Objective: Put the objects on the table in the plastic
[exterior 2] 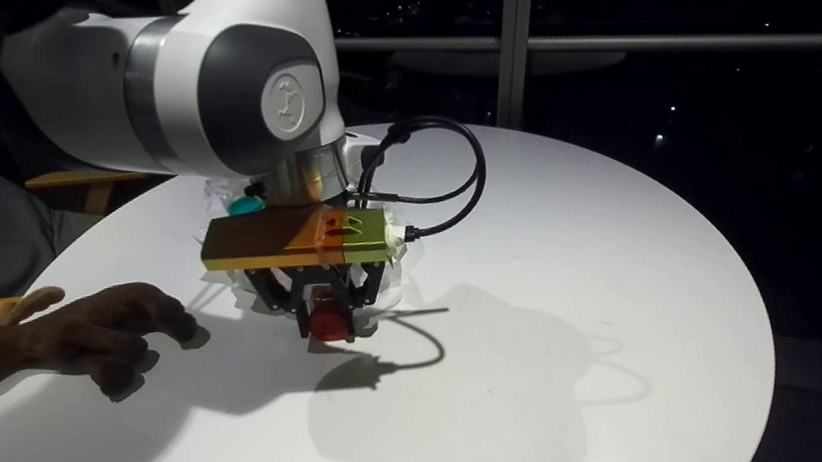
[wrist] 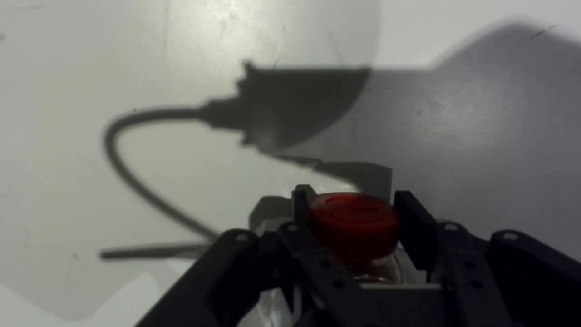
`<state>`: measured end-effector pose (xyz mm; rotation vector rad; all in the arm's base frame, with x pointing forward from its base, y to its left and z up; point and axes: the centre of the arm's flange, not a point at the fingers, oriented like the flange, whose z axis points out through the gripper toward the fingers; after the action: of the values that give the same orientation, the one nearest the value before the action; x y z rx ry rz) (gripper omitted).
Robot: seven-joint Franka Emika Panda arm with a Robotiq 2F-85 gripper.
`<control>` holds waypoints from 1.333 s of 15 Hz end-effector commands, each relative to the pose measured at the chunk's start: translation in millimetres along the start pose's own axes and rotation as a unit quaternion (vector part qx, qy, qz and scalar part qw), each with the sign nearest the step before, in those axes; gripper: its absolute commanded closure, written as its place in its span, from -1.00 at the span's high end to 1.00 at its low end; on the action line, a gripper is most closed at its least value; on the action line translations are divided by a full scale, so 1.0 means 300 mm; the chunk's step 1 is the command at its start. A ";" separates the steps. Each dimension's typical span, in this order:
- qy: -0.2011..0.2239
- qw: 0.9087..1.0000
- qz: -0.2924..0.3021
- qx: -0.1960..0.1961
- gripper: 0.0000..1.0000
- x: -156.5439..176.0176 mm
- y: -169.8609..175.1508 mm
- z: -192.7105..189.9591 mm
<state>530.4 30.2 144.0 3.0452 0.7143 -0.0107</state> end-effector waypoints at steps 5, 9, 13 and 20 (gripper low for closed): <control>0.036 0.998 0.042 -0.037 -0.53 0.013 -0.040 -0.115; 0.011 0.993 0.072 -0.094 -0.54 0.089 -0.142 -0.235; -0.086 0.980 0.115 -0.140 -0.54 0.236 -0.221 -0.285; -0.156 0.962 0.148 -0.168 -0.54 0.468 -0.204 -0.254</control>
<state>579.0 140.6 226.9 2.7215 0.2526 -0.3035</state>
